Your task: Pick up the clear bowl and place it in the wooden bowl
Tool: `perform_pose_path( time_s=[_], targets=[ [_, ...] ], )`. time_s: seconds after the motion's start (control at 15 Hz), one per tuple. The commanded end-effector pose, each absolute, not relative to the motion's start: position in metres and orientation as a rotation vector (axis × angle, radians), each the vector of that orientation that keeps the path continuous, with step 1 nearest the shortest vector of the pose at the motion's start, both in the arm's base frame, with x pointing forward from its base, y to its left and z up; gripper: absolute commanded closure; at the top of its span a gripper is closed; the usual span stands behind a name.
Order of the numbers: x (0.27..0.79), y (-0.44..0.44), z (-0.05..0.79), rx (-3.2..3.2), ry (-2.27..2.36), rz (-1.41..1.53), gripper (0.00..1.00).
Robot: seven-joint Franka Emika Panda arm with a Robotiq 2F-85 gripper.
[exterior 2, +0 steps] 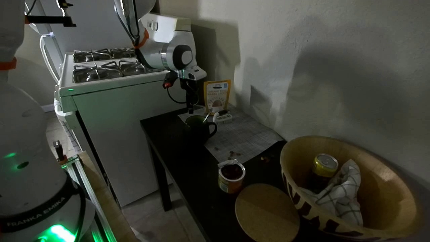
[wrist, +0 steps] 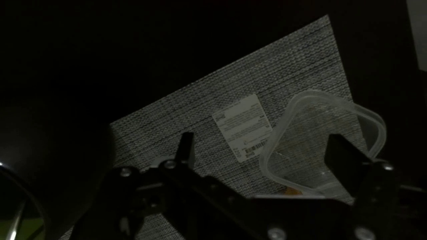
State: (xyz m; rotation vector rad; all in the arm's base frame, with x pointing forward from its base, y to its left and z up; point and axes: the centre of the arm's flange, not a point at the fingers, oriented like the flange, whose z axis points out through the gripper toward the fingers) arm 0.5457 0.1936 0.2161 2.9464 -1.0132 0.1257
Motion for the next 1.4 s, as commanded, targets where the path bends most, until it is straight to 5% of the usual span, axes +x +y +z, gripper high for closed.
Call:
perform_pose_path(
  time_s=[0.0, 0.47, 0.87, 1.27, 1.33],
  targets=[
    [0.564, 0.211, 0.197, 2.870, -1.238, 0.174, 0.00],
    [0.581, 0.218, 0.165, 2.842, -1.262, 0.156, 0.04],
    [0.592, 0.218, 0.145, 2.796, -1.324, 0.147, 0.56],
    [0.592, 0.226, 0.156, 2.747, -1.442, 0.207, 0.99],
    [0.589, 0.228, 0.162, 2.752, -1.444, 0.214, 1.00]
  ],
)
